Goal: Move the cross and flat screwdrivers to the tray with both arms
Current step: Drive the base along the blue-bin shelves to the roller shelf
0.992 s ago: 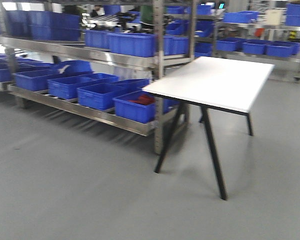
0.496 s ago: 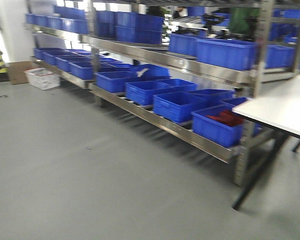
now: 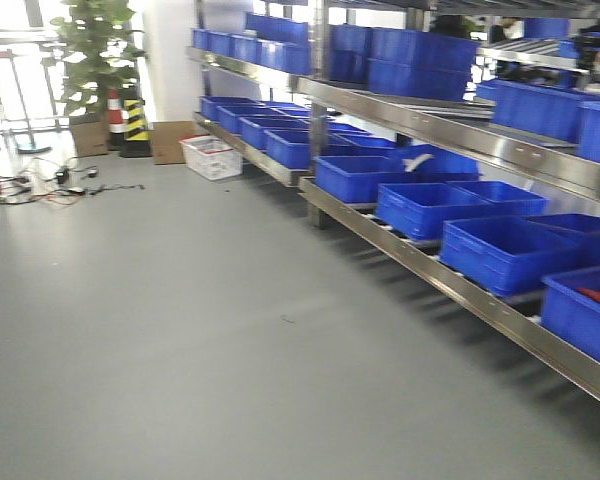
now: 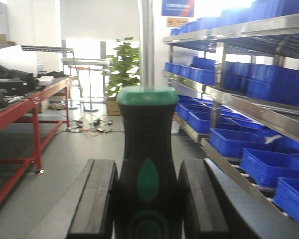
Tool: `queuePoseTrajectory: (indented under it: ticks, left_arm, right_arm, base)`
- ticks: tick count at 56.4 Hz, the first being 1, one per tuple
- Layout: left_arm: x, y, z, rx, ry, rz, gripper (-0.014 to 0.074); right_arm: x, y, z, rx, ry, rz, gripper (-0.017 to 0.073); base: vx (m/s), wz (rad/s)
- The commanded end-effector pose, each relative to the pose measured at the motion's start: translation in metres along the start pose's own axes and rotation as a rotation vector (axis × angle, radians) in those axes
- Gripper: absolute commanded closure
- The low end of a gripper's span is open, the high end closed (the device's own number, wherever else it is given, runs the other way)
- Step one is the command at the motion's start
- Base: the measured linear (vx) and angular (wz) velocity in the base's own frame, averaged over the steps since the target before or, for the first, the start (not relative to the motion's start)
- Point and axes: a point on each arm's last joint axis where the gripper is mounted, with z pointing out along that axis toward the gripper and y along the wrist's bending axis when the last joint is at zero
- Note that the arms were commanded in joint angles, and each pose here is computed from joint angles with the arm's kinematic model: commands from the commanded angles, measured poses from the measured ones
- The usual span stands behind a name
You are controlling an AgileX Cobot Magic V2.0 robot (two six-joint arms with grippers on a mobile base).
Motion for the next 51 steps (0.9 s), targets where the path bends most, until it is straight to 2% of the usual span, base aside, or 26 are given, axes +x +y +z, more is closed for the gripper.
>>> queuePoseTrajectory:
  ticks: [1,51]
  left_arm:
    - [-0.0192,-0.0004,-0.0022,0.006,-0.127,-0.015,0.0594]
    - [-0.0193,-0.0004,-0.0022,0.006,-0.128,-0.015,0.0594]
  right_arm:
    - [-0.0122,-0.0014,-0.0019,0.022,-0.049,0.021,0.0568]
    - [-0.0127,-0.0012,-0.0026,0.023,-0.051,0.02,0.0568]
  base:
    - [0.53,0.42]
    - [0.57,0.33]
